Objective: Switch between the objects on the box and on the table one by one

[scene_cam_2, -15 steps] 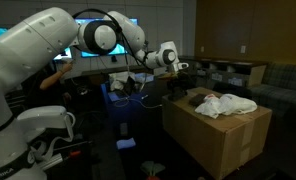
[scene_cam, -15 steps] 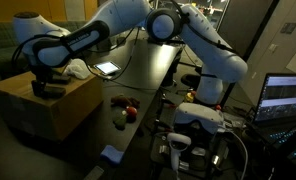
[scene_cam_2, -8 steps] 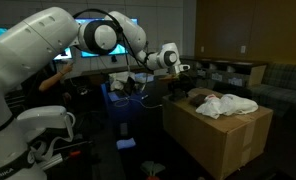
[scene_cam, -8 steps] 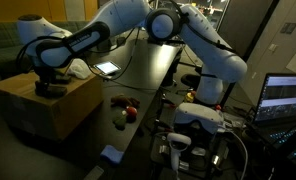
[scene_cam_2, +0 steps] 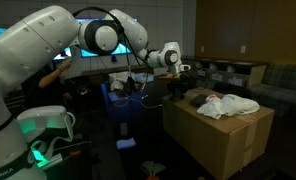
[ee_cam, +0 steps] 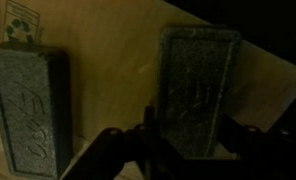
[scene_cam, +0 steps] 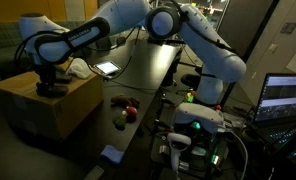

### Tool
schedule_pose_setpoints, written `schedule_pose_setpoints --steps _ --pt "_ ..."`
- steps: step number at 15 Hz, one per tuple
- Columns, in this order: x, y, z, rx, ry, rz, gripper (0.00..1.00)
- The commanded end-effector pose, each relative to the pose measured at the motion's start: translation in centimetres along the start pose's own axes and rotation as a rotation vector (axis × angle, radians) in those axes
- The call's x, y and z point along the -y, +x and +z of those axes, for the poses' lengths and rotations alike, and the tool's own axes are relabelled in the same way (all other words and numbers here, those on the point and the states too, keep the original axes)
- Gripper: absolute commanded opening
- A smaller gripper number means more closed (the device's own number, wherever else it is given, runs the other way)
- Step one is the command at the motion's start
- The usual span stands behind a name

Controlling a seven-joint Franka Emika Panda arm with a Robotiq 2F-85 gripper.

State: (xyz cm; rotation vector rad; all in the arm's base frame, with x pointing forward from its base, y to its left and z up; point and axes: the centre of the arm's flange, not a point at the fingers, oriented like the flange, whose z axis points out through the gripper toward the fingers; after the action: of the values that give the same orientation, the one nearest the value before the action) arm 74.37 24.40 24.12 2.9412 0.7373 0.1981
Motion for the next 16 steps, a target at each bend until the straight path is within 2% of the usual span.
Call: schedule_pose_setpoints --steps 1,9,16 --pt "-0.2 -0.8 -1.8 0.031 0.046 -0.035 0.34" --pt "2.5 -1.8 -6.1 0.046 0.057 -0.070 0.32" --pt "6.7 -5.9 -9.3 0.047 0.081 -0.085 0.32"
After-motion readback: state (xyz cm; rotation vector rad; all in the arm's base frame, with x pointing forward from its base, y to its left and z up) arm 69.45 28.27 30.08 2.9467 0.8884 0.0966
